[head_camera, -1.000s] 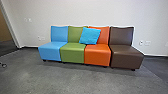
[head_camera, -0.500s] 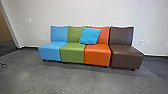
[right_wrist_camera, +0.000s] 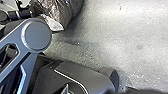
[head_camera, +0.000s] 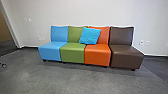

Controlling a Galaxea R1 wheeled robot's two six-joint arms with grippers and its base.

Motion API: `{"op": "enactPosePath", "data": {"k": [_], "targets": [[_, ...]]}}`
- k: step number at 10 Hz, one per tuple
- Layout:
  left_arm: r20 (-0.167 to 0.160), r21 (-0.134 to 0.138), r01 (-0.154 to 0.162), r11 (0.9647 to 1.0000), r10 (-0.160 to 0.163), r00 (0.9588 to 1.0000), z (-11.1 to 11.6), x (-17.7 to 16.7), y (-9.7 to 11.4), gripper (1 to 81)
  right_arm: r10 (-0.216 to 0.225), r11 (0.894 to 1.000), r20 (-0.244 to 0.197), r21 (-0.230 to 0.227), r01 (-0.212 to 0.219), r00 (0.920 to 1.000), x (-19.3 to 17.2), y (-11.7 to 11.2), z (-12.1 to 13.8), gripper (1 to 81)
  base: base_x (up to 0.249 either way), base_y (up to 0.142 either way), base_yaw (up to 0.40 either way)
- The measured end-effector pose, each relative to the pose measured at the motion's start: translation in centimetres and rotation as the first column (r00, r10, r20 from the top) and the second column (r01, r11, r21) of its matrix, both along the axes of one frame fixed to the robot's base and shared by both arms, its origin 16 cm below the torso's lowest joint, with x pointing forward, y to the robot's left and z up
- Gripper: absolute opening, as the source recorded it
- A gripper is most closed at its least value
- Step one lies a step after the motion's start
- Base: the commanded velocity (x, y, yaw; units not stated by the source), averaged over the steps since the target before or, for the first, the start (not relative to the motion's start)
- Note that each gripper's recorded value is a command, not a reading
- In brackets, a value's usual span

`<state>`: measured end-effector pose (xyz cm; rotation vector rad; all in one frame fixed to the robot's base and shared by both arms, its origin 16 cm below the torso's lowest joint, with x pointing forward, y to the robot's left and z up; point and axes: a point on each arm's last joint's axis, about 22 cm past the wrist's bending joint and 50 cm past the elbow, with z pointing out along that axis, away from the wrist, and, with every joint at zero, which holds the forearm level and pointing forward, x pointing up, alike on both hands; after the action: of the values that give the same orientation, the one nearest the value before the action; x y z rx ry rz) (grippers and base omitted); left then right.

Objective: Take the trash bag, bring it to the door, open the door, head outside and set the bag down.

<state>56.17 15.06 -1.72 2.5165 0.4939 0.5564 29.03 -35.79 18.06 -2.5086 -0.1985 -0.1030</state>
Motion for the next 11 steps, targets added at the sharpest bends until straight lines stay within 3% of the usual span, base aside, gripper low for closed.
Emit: {"op": "enactPosePath", "data": {"k": [5, 7, 9, 11], "targets": [[-0.010, 0.005, -0.002, 1.0000, 0.002, 0.9999, -0.3, -0.4, 0.6, 1.0, -0.002, 1.000, 0.000, -0.004, 0.002, 1.0000, 0.0, -0.2, -0.1, 81.1, 0.000, 0.000, 0.000], [-0.055, 0.005, 0.018, 0.9998, -0.017, 0.9983, -1.3, -2.1, 0.7, 1.0, -0.001, 1.000, -0.001, -0.002, 0.001, 1.0000, 0.0, 0.0, -0.2, 81.1, 0.000, 0.000, 0.000], [-0.113, 0.008, 0.038, 0.9993, -0.036, 0.9929, -2.5, -4.6, 1.5, 1.0, 0.002, 1.000, -0.003, 0.005, -0.002, 1.0000, 0.2, 0.4, -0.5, 81.1, 0.000, 0.000, 0.000], [-0.151, 0.013, 0.052, 0.9986, -0.049, 0.9873, -1.7, -5.3, 2.3, 1.0, 0.004, 1.000, -0.026, 0.011, -0.003, 0.9997, 0.2, 0.9, 0.2, 81.1, 0.000, 0.000, 0.000]]}}
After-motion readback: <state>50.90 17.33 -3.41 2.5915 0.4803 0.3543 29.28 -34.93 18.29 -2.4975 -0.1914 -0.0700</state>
